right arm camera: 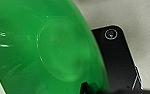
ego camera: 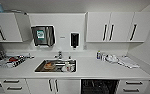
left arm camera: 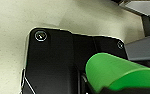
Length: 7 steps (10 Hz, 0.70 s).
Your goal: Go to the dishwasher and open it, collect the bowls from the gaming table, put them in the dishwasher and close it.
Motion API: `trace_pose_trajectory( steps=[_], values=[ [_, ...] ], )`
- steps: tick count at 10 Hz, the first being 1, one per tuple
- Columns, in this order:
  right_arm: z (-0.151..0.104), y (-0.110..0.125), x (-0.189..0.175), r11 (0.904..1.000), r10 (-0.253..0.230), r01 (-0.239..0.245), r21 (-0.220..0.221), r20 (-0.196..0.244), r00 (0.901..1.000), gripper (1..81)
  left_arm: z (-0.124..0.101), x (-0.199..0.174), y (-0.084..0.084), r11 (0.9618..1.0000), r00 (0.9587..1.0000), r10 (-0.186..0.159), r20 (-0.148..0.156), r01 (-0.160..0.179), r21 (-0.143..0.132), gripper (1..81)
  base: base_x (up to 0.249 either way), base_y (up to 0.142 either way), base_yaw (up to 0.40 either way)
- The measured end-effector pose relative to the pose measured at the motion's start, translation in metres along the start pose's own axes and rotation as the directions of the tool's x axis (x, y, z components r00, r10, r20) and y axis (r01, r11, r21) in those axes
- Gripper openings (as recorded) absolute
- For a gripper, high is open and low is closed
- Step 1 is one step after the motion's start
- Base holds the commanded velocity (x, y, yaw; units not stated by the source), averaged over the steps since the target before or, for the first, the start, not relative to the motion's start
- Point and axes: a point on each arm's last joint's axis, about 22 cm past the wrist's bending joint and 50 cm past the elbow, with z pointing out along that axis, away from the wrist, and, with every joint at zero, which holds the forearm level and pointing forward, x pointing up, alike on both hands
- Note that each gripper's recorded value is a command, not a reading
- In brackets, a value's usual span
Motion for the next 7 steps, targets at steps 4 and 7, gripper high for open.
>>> trace_pose_trajectory(
  steps=[4, 7],
  values=[
    [0.0001, -0.0001, 0.0008, 1.0000, -0.001, 0.001, 0.000, 0.000, 1.0000, 1.0, -0.0004, 0.0003, -0.0011, 1.0000, 1.0000, 0.000, 0.000, 0.000, 0.001, 1.0, 0.156, 0.000, 0.000],
    [0.0000, 0.0006, 0.0010, 1.0000, -0.001, 0.001, -0.001, 0.001, 1.0000, 1.0, -0.0004, 0.0006, -0.0015, 1.0000, 1.0000, 0.001, 0.001, -0.001, 0.002, 1.0, 0.036, 0.000, 0.000]
  ],
)
